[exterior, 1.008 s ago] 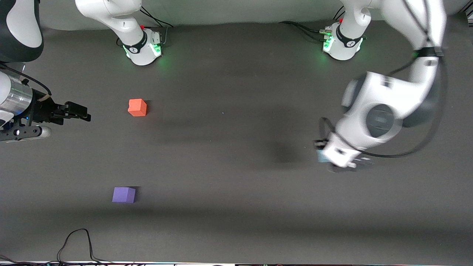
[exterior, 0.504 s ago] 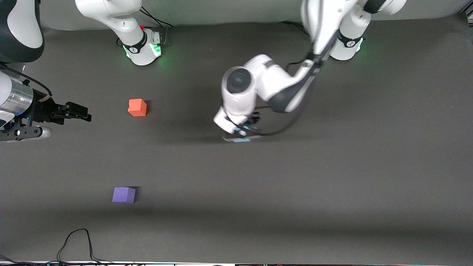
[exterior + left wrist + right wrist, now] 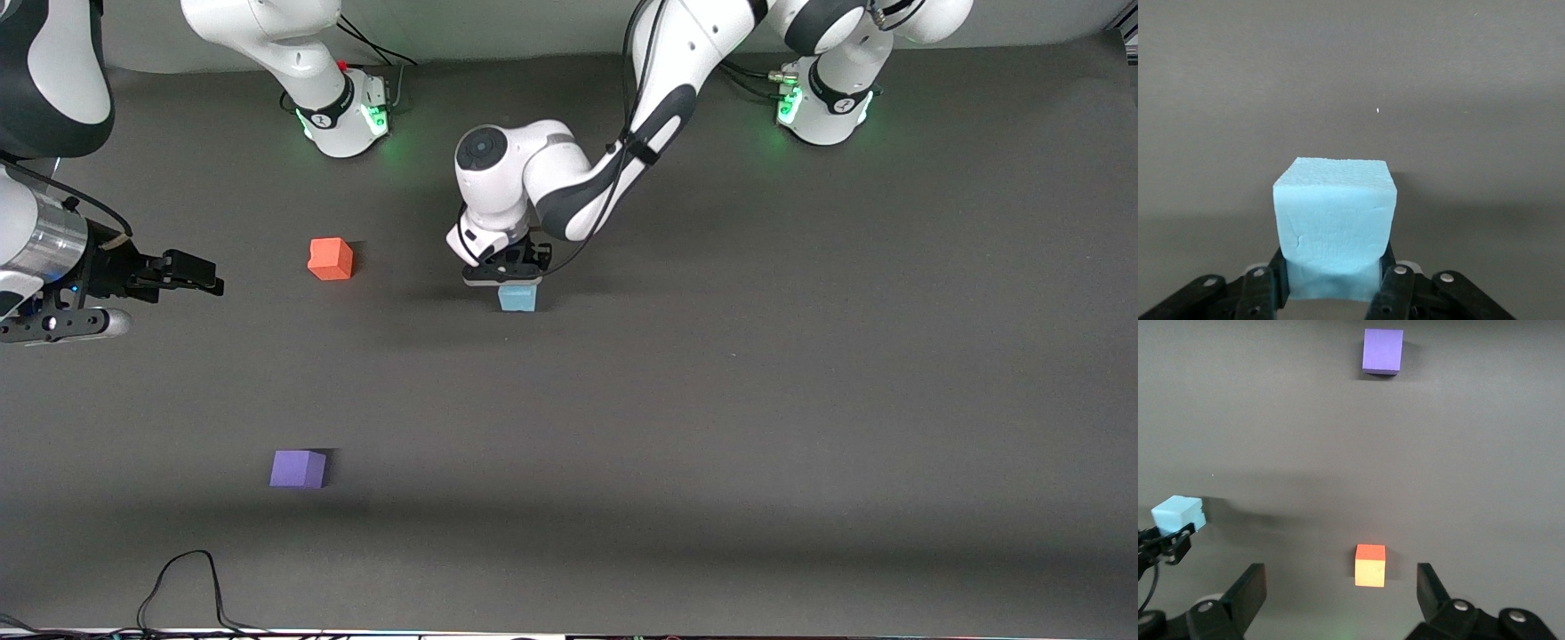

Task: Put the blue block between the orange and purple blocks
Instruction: 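Carry the blue block with the left gripper toward the table middle, then set the blue block down and open the left gripper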

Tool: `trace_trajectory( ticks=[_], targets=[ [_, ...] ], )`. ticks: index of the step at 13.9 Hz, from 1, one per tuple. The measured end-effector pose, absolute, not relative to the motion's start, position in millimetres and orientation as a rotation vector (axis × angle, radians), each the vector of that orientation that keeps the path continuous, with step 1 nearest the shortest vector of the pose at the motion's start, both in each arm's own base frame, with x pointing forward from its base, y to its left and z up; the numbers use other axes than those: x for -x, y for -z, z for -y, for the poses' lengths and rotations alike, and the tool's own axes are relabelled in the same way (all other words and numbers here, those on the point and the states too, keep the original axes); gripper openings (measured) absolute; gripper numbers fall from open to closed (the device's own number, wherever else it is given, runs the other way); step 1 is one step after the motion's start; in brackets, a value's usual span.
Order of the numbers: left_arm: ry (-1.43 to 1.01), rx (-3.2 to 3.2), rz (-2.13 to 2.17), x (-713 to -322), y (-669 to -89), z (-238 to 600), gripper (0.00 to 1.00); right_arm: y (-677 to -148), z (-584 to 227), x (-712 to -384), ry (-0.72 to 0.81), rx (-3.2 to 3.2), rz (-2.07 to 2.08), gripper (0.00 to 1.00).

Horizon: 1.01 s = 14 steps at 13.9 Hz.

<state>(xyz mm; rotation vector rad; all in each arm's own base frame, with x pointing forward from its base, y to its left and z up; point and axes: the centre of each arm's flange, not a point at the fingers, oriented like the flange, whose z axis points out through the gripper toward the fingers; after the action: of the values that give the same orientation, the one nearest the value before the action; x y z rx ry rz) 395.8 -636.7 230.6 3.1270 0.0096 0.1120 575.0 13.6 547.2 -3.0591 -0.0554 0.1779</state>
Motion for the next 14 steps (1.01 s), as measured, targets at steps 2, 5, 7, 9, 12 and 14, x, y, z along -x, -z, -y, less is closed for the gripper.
trace_trajectory(
  ticks=[2, 5, 7, 9, 12, 14],
  targets=[
    [-0.127, -3.134, -0.035, -409.7, -211.7, 629.5, 0.52, -545.5, -13.9, -574.9, -0.180, 3.057, 0.054, 1.00],
    [-0.136, -3.132, -0.056, -419.5, -208.1, 624.6, 0.53, -543.1, -18.1, -574.9, -0.180, 3.017, 0.045, 1.00],
    [-0.139, -3.136, -0.075, -428.1, -205.9, 618.6, 0.72, -541.8, -18.9, -575.6, -0.171, 3.009, 0.042, 1.00],
    [-0.143, -3.134, -0.093, -436.3, -208.3, 614.4, 0.93, -540.7, -19.1, -575.7, -0.170, 3.007, 0.041, 1.00],
    [-0.138, -3.148, -0.123, -447.1, -228.1, 610.0, 0.97, -540.6, -19.6, -575.7, -0.171, 3.006, 0.042, 1.00],
    [-0.102, -3.152, -0.165, -458.8, -263.8, 600.7, 0.97, -539.5, -20.9, -575.5, -0.174, 2.999, 0.041, 1.00]
  ],
)
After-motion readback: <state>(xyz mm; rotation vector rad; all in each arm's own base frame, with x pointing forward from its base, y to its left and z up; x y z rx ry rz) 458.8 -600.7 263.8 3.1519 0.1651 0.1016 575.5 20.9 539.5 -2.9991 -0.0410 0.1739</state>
